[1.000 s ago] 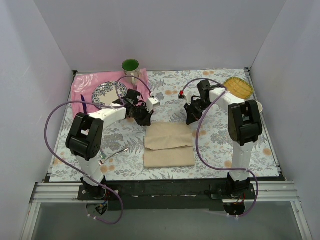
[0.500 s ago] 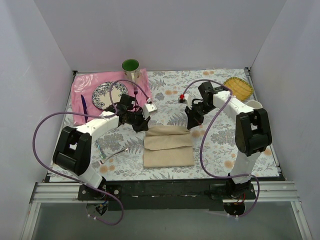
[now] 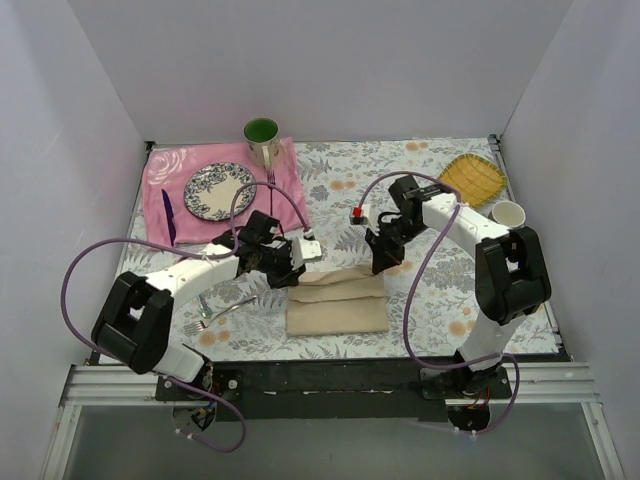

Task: Fold the napkin into a case and place the utensils inside
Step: Fold the lower triangle-folded napkin at the center of the board.

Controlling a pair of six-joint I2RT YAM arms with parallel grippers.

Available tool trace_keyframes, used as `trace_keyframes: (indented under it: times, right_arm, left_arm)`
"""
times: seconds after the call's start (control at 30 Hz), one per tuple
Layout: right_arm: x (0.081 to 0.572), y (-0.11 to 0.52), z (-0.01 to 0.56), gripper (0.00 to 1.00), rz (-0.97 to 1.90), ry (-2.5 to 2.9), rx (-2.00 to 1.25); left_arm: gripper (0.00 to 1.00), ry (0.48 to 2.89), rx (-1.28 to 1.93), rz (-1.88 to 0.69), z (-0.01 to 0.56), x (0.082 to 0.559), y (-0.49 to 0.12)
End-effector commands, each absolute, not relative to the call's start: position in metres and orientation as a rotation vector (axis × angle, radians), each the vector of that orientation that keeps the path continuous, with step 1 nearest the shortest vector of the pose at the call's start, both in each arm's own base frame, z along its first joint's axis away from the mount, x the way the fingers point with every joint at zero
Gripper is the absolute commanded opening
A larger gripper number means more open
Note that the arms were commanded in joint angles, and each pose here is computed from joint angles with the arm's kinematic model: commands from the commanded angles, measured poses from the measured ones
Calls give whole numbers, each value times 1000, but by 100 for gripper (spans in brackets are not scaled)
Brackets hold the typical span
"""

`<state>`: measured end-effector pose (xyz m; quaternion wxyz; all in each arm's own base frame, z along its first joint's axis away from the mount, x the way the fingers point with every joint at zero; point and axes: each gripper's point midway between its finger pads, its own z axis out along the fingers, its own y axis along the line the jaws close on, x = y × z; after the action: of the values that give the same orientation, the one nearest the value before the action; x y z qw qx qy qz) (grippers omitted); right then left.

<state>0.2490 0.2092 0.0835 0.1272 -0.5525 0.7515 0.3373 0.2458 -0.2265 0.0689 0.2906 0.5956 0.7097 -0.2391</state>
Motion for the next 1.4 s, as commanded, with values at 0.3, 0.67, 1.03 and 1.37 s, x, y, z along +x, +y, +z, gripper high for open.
trace_keyframes:
  times: [0.3, 0.67, 1.03, 1.37]
  right_arm:
    - [214, 207, 77, 1, 1017, 2146, -1676]
    - [210, 204, 59, 1, 1019, 2189, -1664]
    - [209, 203, 54, 22, 993, 2144, -1686]
    - [205, 199, 41, 39, 920, 2090, -1754]
  left_arm:
    - [47, 1771, 1460, -694, 110, 227, -230]
    - [53, 1547, 1551, -495, 93, 231, -228]
    - [49, 1397, 1686, -393, 72, 224, -238]
    - [48, 1377, 1736, -400, 61, 221, -242]
